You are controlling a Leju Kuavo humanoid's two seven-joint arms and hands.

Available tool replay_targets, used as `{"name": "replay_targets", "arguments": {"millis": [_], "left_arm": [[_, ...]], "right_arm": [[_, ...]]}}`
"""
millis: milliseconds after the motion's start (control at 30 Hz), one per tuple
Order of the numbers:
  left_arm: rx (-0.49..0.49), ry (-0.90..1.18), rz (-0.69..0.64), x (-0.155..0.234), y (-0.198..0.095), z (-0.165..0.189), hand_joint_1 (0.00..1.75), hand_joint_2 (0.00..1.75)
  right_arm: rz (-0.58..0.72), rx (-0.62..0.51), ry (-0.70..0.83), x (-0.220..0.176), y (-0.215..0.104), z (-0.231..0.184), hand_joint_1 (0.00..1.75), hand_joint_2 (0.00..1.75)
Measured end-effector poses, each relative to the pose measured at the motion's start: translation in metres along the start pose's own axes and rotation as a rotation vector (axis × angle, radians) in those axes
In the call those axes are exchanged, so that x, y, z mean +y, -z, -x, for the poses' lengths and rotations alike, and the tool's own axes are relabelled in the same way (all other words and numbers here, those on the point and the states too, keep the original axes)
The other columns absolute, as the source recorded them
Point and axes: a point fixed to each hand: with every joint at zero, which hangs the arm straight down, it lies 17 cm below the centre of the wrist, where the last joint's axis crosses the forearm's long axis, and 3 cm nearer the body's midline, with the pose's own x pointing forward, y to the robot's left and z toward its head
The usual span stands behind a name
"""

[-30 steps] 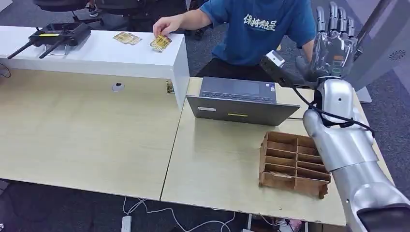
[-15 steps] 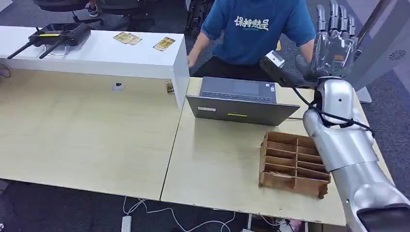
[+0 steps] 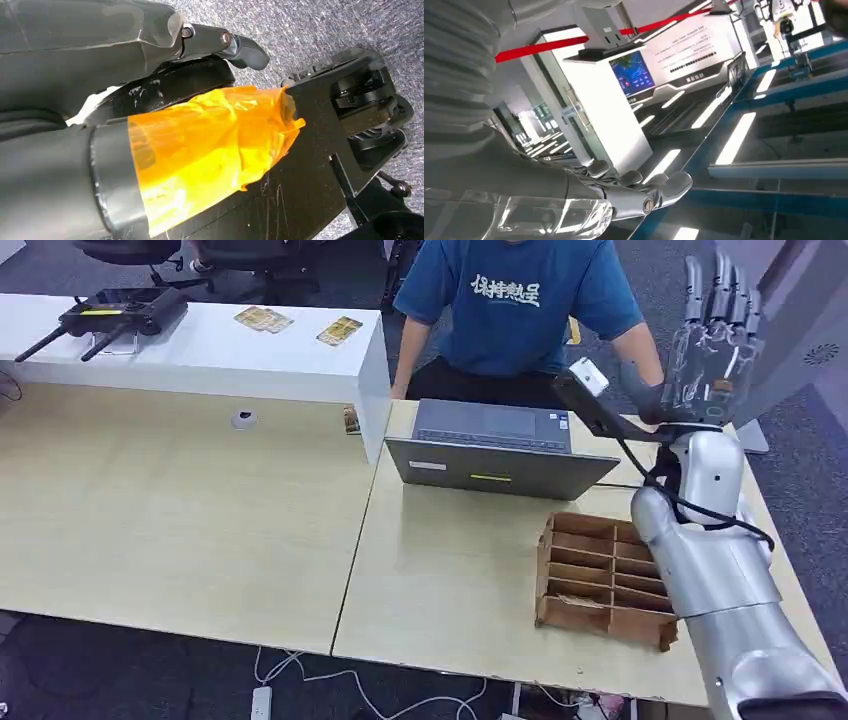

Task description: Pass the card to the sensor for recognition and then transmit it.

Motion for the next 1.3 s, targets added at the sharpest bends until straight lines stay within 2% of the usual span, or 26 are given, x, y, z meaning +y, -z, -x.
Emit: {"name": "replay_targets", "arguments": {"millis": [467,733,967,1300], "left_arm": [[-0.001,-0.003,0.000,0.000,0.000,0.000,0.00,0.00],[-0.006,-0.017,-0.003,0.002,0.000,0.001,0.00,0.00],[-0.016,-0.042,-0.006,0.004,0.001,0.002,0.00,0.00],[-0.017,-0.069,-0.021,0.006,0.002,0.008,0.00,0.00]], "right_arm": [[0.035,0.011,0.016,-0.013,-0.001,0.007,0.00,1.75],[0.098,0.001,0.059,-0.036,-0.009,0.012,0.00,1.75],[0.143,-0.039,0.074,-0.052,-0.037,0.011,0.00,1.75],[0.234,-0.050,0.061,-0.090,-0.096,0.042,0.00,1.75]]}}
